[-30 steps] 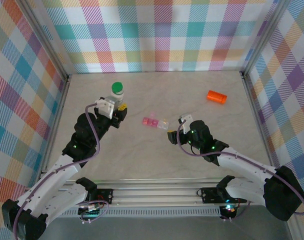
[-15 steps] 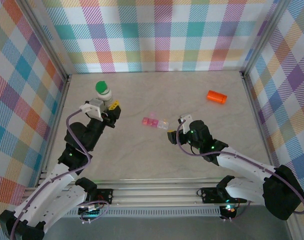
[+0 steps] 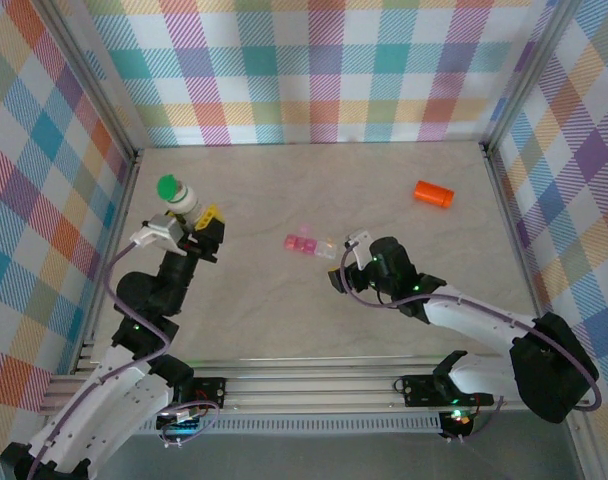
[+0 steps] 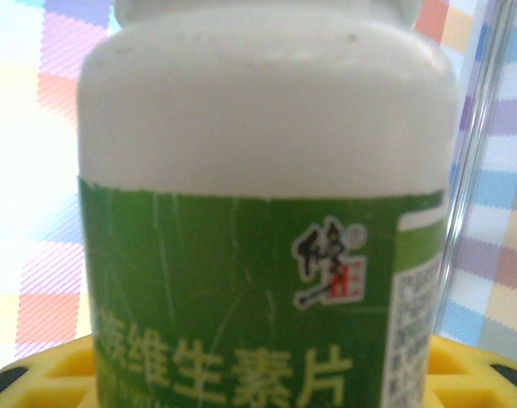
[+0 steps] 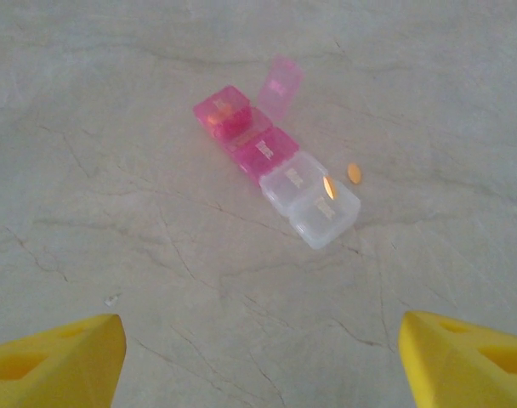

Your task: Sort the pills into containers

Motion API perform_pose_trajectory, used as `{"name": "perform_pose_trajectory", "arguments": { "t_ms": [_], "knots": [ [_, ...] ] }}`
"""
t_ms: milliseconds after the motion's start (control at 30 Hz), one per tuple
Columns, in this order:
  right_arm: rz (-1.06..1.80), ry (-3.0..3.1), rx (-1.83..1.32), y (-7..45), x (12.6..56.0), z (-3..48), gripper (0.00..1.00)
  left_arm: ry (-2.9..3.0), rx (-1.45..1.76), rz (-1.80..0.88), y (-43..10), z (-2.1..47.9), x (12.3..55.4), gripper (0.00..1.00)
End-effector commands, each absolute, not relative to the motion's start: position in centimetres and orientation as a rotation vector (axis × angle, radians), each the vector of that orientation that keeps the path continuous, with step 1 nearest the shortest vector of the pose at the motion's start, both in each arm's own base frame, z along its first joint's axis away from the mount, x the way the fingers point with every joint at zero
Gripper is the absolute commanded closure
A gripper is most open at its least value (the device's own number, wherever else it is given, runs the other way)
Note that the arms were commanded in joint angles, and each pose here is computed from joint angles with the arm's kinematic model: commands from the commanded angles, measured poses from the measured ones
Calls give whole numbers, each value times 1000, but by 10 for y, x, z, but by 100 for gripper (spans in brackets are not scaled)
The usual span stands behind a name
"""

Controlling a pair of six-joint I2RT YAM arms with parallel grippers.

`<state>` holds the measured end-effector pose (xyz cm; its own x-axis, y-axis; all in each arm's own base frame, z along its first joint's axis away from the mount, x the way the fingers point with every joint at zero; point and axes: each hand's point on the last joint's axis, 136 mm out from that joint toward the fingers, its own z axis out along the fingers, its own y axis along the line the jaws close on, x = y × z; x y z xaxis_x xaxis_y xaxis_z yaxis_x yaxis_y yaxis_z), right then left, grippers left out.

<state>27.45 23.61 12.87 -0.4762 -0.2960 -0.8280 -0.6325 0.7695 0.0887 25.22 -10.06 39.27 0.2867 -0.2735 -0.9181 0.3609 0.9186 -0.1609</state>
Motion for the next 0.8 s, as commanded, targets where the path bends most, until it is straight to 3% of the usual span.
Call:
{"name": "perform_pose_trajectory", "arguments": {
  "t_ms": [0, 367, 767],
  "knots": [
    [522, 2046, -733, 247, 278, 147, 17, 1181, 85, -425, -99, 403, 250, 100],
    [480, 1990, -990, 261, 276, 157, 17, 1363, 342, -520, -146, 349, 255, 100],
    [406, 1772, -1460, 252, 311, 113, 17, 1429, 260, -495, -129, 304, 250, 100]
  ]
}}
